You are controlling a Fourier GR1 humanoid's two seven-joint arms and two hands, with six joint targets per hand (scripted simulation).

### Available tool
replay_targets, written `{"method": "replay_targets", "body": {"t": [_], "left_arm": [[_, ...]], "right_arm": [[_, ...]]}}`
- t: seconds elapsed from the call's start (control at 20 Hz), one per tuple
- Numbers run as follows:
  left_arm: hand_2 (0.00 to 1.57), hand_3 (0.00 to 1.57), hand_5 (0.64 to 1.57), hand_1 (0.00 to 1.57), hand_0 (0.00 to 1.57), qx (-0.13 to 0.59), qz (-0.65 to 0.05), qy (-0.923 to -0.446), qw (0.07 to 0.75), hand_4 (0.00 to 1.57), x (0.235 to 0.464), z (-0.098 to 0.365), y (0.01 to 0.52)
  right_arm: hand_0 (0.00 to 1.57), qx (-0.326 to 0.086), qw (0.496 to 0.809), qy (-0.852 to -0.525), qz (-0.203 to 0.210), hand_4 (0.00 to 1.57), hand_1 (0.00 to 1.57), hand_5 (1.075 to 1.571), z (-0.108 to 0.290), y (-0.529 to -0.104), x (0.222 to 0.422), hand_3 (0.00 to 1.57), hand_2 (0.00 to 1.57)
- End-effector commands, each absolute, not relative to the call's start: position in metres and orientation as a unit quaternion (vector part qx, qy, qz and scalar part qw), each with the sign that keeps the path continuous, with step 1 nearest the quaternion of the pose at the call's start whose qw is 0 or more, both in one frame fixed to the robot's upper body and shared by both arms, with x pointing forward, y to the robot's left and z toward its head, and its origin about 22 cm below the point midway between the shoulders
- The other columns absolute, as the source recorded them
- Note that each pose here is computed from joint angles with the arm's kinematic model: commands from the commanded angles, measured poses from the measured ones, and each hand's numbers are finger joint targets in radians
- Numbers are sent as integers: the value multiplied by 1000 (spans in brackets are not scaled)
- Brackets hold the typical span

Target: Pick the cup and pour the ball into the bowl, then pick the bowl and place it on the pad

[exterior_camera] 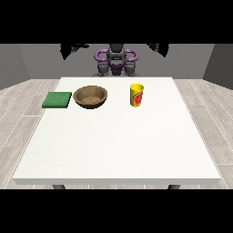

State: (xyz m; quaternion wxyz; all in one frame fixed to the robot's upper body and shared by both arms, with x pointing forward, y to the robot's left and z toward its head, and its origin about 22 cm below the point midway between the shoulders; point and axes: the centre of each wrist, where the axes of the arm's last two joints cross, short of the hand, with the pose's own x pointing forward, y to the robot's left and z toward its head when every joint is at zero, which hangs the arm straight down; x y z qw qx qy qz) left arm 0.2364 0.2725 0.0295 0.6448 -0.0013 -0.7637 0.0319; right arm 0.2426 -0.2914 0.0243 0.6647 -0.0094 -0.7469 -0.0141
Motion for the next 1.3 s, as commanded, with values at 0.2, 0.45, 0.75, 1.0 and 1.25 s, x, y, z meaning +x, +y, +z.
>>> {"method": "replay_targets", "body": {"t": [0.2, 0.45, 0.75, 1.0, 1.25], "left_arm": [[0, 0, 1396, 0, 0, -7, 26, -797, 603, 0, 268, 53, 259], [0, 0, 1402, 0, 0, 3, 25, -829, 558, 0, 303, 52, 249], [0, 0, 1381, 0, 0, 9, 41, -830, 556, 0, 309, 1, 269], [0, 0, 1383, 0, 0, 20, 16, -832, 554, 0, 329, -1, 224], [0, 0, 1407, 0, 0, 22, 30, -835, 548, 0, 347, -8, 244]], "right_arm": [[0, 13, 629, -777, -21, 0, 0, 1571, 14, -295, 262, 0, 0], [0, 25, 587, -809, -6, 0, 0, 1569, 25, -276, 286, 0, 0], [0, 24, 569, -822, -4, 0, 0, 1569, 31, -273, 301, 0, 0], [0, 29, 574, -819, -5, 0, 0, 1570, 36, -277, 326, 0, 0], [0, 28, 554, -832, -4, 0, 0, 1570, 39, -287, 334, 0, 0]]}}
